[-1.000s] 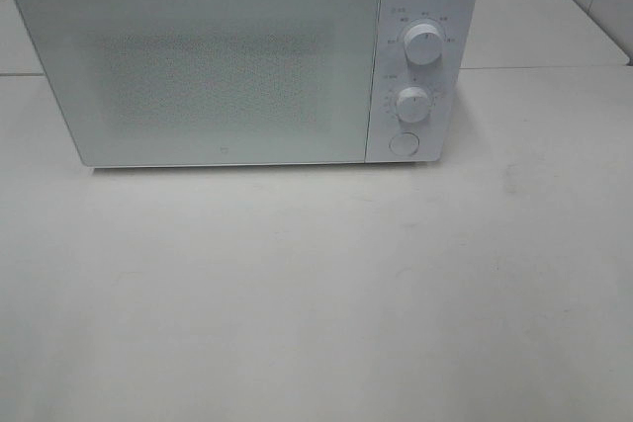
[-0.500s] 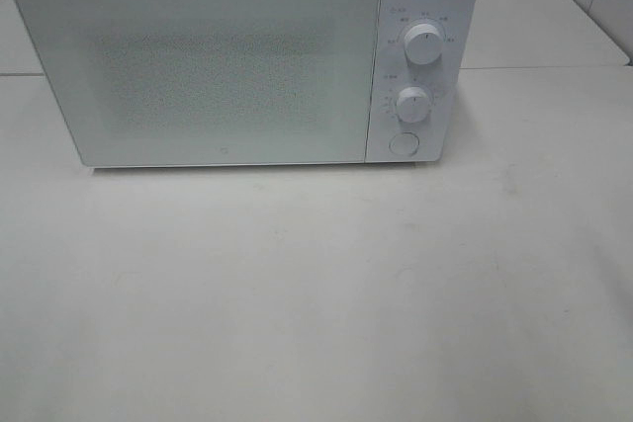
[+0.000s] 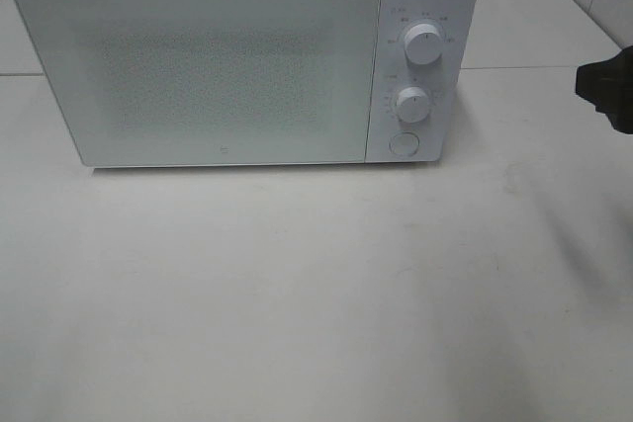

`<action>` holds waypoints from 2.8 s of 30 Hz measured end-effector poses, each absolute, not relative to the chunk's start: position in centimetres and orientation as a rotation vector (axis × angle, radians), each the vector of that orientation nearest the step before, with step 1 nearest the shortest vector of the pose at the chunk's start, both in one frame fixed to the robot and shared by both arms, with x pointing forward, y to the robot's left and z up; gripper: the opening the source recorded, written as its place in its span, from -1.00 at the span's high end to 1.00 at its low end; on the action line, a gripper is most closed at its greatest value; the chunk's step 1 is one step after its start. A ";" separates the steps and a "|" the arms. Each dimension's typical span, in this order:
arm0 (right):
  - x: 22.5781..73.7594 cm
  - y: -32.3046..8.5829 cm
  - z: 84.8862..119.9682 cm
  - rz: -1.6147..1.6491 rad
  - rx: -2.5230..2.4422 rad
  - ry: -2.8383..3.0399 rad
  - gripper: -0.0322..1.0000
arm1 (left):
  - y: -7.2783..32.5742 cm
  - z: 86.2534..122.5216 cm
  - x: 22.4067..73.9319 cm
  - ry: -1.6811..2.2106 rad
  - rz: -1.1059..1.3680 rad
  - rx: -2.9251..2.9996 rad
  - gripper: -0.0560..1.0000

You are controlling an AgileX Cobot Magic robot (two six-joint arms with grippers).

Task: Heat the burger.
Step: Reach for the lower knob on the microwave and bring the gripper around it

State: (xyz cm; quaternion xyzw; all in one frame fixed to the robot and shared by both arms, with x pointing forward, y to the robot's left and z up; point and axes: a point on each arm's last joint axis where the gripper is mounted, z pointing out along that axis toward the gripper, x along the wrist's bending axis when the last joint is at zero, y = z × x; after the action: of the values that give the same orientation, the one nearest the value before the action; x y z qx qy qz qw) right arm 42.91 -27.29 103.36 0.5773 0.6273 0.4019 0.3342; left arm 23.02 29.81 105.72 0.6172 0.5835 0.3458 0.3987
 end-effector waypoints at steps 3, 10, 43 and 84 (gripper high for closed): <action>43.7 -27.2 102.9 1.056 1.501 1.632 -0.49 | 29.8 105.7 23.0 1.477 0.875 1.562 -0.95; 45.5 -26.9 102.2 1.102 1.456 1.591 -0.49 | 29.8 105.7 23.0 1.477 0.875 1.562 -0.95; 45.0 -21.0 94.8 1.096 1.281 1.429 -0.49 | 29.8 105.7 23.0 1.477 0.875 1.562 -0.95; 47.9 -16.4 91.4 1.062 1.386 1.352 -0.52 | 29.8 105.7 23.0 1.477 0.876 1.563 -0.95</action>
State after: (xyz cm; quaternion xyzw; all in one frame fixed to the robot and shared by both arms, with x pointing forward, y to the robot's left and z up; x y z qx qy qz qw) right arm 47.94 -16.39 91.43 0.5604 0.5468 0.4294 0.4500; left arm 23.02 29.82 105.72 0.6172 0.5835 0.3461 0.3984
